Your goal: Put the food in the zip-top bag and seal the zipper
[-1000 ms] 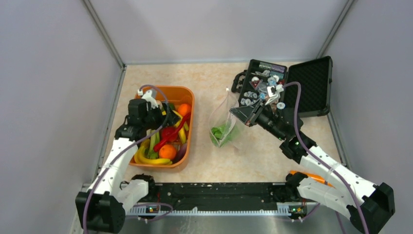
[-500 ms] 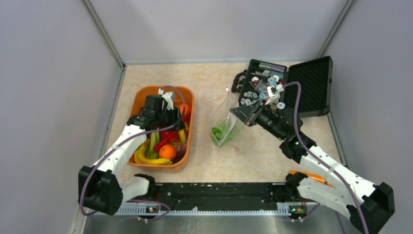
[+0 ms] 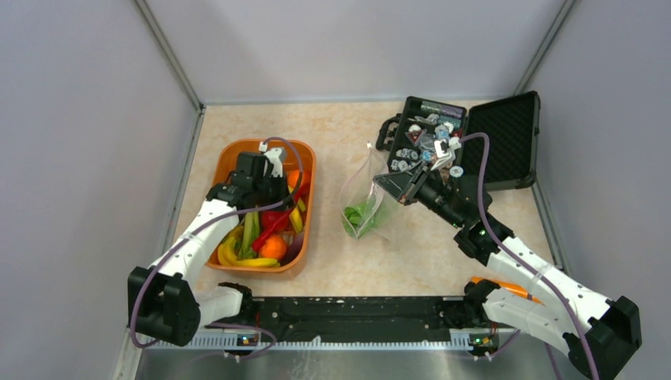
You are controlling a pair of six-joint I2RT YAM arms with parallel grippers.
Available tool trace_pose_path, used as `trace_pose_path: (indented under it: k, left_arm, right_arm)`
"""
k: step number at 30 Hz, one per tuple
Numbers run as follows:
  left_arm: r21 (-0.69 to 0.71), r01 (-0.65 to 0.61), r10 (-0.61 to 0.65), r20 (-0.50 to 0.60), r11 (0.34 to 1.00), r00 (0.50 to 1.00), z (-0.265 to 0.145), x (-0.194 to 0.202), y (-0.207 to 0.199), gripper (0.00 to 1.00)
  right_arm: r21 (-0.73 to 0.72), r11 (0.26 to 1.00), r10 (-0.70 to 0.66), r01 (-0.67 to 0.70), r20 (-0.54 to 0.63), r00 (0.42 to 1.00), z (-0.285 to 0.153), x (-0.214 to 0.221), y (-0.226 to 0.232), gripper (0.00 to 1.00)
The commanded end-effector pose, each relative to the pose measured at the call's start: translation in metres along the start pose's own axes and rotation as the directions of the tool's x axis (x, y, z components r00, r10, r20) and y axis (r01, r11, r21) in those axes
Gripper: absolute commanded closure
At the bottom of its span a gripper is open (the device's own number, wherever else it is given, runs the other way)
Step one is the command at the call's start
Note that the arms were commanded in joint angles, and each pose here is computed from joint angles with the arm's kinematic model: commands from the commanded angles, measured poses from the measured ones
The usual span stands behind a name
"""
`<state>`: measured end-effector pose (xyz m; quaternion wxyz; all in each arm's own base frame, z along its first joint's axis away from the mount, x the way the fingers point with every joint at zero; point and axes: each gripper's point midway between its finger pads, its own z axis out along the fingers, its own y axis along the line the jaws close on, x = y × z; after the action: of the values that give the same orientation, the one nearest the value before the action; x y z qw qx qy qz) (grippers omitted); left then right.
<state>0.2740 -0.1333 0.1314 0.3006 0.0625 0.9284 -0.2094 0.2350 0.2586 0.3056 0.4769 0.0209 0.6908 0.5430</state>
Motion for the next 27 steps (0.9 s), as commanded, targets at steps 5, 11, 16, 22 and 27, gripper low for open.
trace_pose_path:
  k: [5, 11, 16, 22, 27]
  left_arm:
    - [0.035, -0.062, 0.057, 0.136, 0.997, 0.989, -0.028, -0.029, -0.016, 1.0]
    - [0.031, -0.063, 0.055, 0.194, 0.998, 0.98, -0.039, -0.037, -0.019, 1.0]
    - [0.042, -0.053, 0.039, 0.274, 0.998, 0.961, -0.057, -0.051, -0.026, 1.0]
    - [0.148, -0.112, 0.027, 0.486, 0.983, 0.874, -0.108, -0.084, -0.061, 1.0]
    - [0.181, -0.165, 0.023, 0.605, 0.969, 0.796, -0.144, -0.1, -0.077, 1.0]
  right_arm:
    - [-0.023, 1.0, 0.003, -0.001, 0.049, 0.999, 0.001, -0.016, 0.011, 1.0]
    - [-0.026, 1.0, 0.006, -0.005, 0.05, 0.999, 0.0, -0.016, 0.012, 1.0]
    - [-0.022, 1.0, 0.01, -0.009, 0.047, 0.999, 0.0, -0.014, 0.009, 1.0]
    - [-0.02, 1.0, 0.014, -0.014, 0.048, 0.999, 0.0, -0.013, 0.008, 1.0]
    - [-0.023, 1.0, 0.017, -0.016, 0.05, 0.999, 0.0, -0.013, 0.008, 1.0]
